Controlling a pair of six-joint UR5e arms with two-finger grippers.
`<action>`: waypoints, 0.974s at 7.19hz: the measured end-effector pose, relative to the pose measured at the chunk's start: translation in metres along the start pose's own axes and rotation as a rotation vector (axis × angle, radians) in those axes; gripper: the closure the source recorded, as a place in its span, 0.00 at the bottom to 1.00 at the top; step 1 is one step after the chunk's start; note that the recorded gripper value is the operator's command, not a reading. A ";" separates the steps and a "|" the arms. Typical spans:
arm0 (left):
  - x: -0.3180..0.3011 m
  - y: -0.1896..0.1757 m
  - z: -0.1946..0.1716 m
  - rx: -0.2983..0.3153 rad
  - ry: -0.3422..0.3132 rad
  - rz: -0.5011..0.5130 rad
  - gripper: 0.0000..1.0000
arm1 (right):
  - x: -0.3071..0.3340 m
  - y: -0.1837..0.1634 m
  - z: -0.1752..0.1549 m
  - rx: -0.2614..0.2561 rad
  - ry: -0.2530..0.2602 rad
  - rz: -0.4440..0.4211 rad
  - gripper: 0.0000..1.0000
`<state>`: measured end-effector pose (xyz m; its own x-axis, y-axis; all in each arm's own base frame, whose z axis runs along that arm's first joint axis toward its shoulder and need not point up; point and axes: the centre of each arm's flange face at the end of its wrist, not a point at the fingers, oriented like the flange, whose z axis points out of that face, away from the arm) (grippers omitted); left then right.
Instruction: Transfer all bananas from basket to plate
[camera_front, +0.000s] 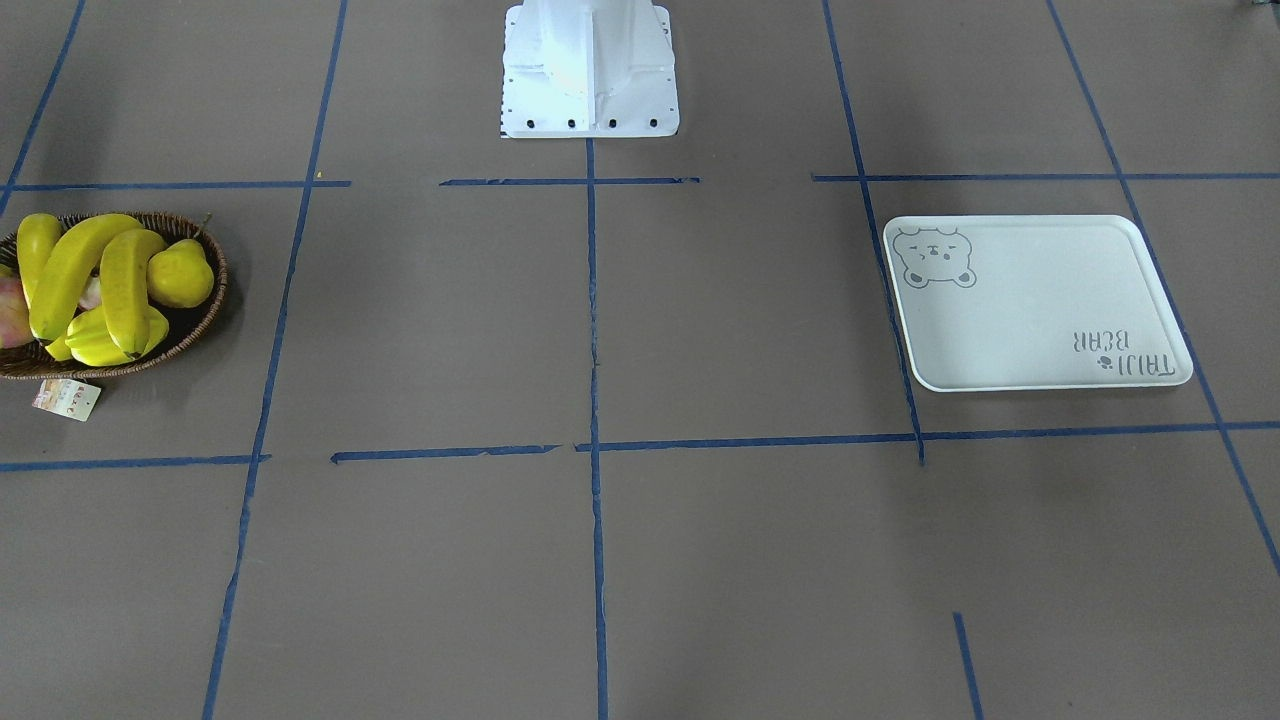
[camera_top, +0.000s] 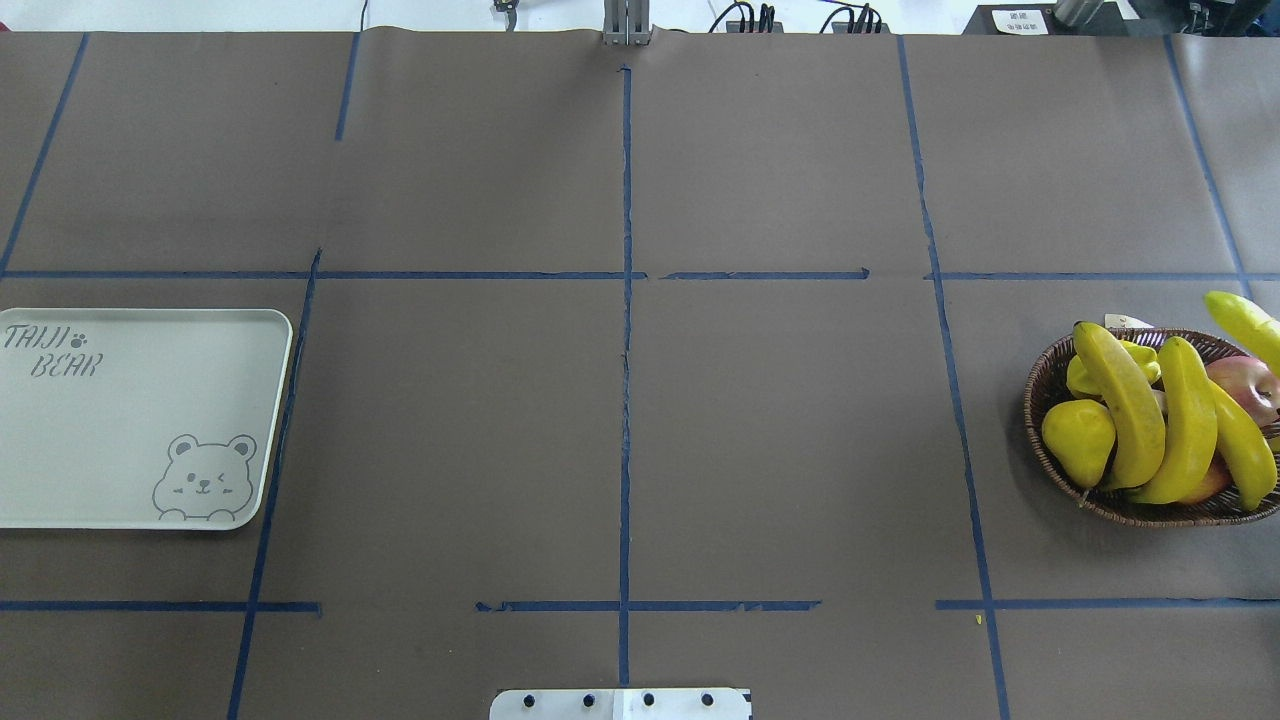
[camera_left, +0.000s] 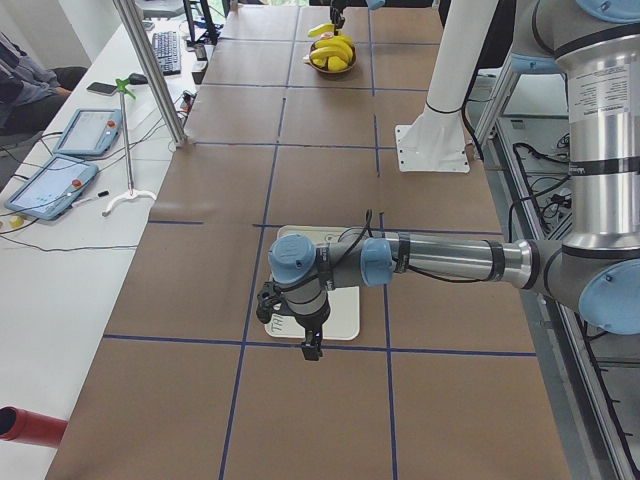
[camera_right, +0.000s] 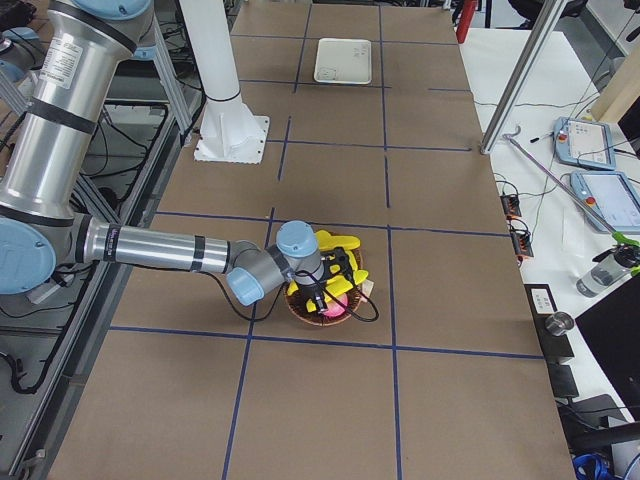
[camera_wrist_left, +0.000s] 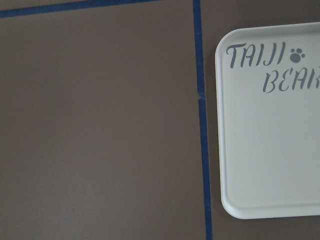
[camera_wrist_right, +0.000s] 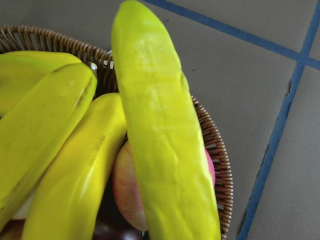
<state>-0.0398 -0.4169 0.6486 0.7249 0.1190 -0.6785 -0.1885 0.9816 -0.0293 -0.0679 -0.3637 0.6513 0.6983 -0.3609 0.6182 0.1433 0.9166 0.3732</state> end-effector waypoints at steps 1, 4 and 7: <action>0.012 -0.005 0.007 -0.019 -0.005 0.028 0.00 | 0.010 0.001 -0.012 0.018 -0.005 0.021 0.99; 0.061 -0.048 -0.031 0.066 -0.019 0.144 0.00 | 0.017 -0.014 -0.054 0.033 -0.010 0.072 1.00; 0.086 -0.070 -0.061 0.168 -0.023 0.237 0.00 | -0.010 -0.098 -0.103 0.042 0.008 0.085 0.97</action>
<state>-0.0040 -0.4848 0.5475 0.6891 0.3496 -0.6347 -0.2437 0.9367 0.2514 -0.0160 -0.4320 0.5375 0.7121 -0.2804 0.6436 0.0540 0.9359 0.3480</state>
